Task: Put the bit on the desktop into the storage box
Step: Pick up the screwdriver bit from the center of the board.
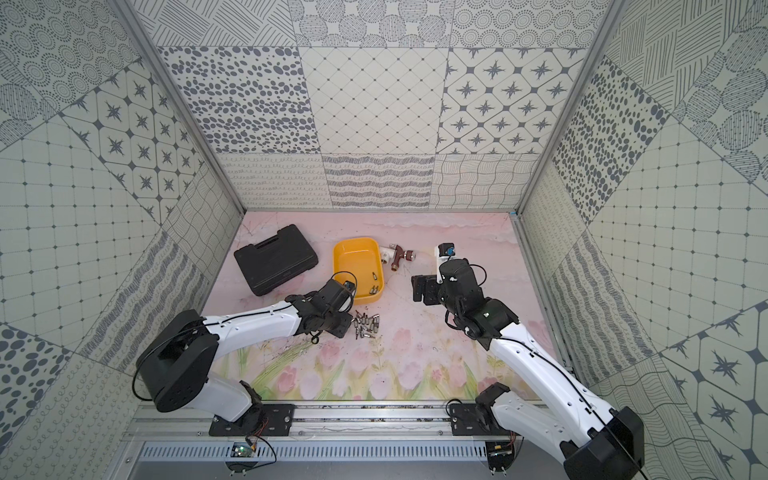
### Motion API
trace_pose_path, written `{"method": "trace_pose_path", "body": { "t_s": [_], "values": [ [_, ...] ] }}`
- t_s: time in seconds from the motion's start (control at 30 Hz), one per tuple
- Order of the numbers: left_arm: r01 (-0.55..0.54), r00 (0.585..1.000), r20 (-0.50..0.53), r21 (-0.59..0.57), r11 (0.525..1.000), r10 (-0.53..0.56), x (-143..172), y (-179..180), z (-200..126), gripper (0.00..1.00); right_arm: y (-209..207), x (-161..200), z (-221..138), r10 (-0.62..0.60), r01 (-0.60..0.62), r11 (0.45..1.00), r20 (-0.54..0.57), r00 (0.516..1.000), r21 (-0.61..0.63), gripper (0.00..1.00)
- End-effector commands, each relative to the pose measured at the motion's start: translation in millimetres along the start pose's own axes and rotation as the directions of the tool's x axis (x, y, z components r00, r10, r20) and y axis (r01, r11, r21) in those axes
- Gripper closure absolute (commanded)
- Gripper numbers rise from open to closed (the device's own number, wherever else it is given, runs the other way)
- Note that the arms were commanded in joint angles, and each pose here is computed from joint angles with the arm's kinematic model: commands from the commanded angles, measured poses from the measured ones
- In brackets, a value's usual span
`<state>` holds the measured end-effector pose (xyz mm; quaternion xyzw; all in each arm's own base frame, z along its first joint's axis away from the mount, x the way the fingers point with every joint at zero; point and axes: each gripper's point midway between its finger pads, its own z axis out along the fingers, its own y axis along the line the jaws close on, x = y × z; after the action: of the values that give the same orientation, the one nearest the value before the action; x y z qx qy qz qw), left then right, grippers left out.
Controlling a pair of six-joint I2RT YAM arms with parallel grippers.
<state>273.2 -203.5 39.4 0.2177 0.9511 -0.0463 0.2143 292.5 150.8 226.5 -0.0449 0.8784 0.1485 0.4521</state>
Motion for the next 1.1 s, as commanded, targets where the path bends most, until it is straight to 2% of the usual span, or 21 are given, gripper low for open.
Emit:
{"method": "trace_pose_path", "body": {
  "t_s": [0.0, 0.63, 1.07],
  "values": [
    [0.007, 1.0, -0.013, -0.016, 1.0, -0.007, -4, -1, 4, 0.54, 0, -10, -1, 0.017, -0.017, 1.0, 0.045, 0.999, -0.006, 0.03],
    [0.003, 0.997, -0.072, -0.001, 1.0, -0.004, 3, -10, 24, 0.66, -1, -7, 0, 0.017, -0.017, 1.0, 0.039, 0.999, -0.002, 0.04],
    [0.003, 0.997, -0.073, 0.012, 1.0, -0.002, 0, -14, 29, 0.74, -1, -6, 1, 0.016, -0.016, 1.0, 0.036, 0.999, 0.0, 0.03]
  ]
}}
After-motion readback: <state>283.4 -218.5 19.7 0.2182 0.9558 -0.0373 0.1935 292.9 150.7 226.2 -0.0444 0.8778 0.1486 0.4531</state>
